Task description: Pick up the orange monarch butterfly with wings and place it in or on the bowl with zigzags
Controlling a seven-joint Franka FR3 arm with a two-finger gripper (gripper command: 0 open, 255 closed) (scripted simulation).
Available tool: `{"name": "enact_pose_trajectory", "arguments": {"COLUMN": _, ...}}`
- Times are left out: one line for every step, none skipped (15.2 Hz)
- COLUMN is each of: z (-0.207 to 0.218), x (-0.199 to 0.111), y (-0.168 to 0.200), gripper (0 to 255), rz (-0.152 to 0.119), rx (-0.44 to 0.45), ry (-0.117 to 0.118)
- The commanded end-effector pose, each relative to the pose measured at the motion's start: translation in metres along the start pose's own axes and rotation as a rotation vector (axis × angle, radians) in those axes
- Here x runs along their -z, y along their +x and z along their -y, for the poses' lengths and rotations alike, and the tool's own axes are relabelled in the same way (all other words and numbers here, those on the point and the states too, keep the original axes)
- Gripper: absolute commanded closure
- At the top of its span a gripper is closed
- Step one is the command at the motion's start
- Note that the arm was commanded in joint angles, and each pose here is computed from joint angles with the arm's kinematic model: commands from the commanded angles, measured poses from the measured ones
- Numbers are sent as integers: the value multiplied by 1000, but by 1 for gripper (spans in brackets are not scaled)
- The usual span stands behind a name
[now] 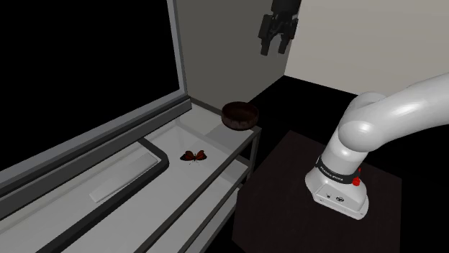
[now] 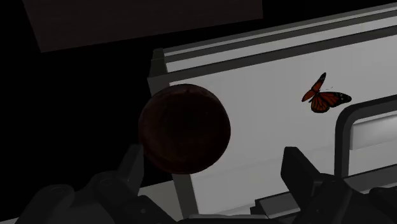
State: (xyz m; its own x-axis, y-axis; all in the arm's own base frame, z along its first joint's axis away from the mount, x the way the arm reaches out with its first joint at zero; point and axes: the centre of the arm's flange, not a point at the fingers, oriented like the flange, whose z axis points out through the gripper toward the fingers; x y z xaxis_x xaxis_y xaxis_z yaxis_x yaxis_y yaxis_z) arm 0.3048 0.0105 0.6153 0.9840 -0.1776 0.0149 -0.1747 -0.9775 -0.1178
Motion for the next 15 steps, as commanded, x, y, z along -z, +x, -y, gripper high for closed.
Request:
{"name": "enact_pose_trajectory", "arguments": {"z": 0, "x": 0, "y": 0, "gripper": 0, "rz": 0, "rx": 0, "ry": 0}}
{"name": "enact_pose_trajectory", "arguments": {"z": 9, "x": -10, "y": -1, "gripper": 0, "rz": -1, "rx": -20, "ry": -3}}
{"name": "enact_pose_trajectory", "arguments": {"z": 18, "x": -20, "y": -2, "gripper": 0, "rz": -3, "rx": -40, "ry": -6}}
{"name": "enact_pose_trajectory", "arguments": {"z": 27, "x": -30, "y": -3, "gripper": 0, "rz": -4, "rx": -60, "ry": -9}}
{"name": "enact_pose_trajectory", "arguments": {"z": 36, "x": -40, "y": -4, "gripper": 0, "rz": -5, "rx": -80, "ry": -12}}
{"name": "enact_pose_trajectory", "arguments": {"z": 45, "x": -50, "y": -4, "gripper": 0, "rz": -7, "rx": -100, "ry": -15}}
{"name": "enact_pose_trajectory", "arguments": {"z": 54, "x": -60, "y": -5, "gripper": 0, "rz": -8, "rx": -120, "ry": -18}}
{"name": "enact_pose_trajectory", "arguments": {"z": 63, "x": -70, "y": -5, "gripper": 0, "rz": -9, "rx": -140, "ry": -22}}
{"name": "enact_pose_trajectory", "arguments": {"z": 72, "x": -80, "y": -5, "gripper": 0, "rz": -10, "rx": -160, "ry": -25}}
{"name": "enact_pose_trajectory", "arguments": {"z": 81, "x": -90, "y": -5, "gripper": 0, "rz": -12, "rx": -180, "ry": -28}}
{"name": "enact_pose_trajectory", "arguments": {"z": 90, "x": -101, "y": -4, "gripper": 0, "rz": -13, "rx": -200, "ry": -31}}
{"name": "enact_pose_trajectory", "arguments": {"z": 99, "x": -111, "y": -3, "gripper": 0, "rz": -14, "rx": -220, "ry": -34}}
{"name": "enact_pose_trajectory", "arguments": {"z": 108, "x": -121, "y": -3, "gripper": 0, "rz": -16, "rx": -240, "ry": -37}}
{"name": "enact_pose_trajectory", "arguments": {"z": 117, "x": -131, "y": -1, "gripper": 0, "rz": -17, "rx": -261, "ry": -40}}
{"name": "enact_pose_trajectory", "arguments": {"z": 125, "x": -142, "y": 0, "gripper": 0, "rz": -18, "rx": -281, "ry": -43}}
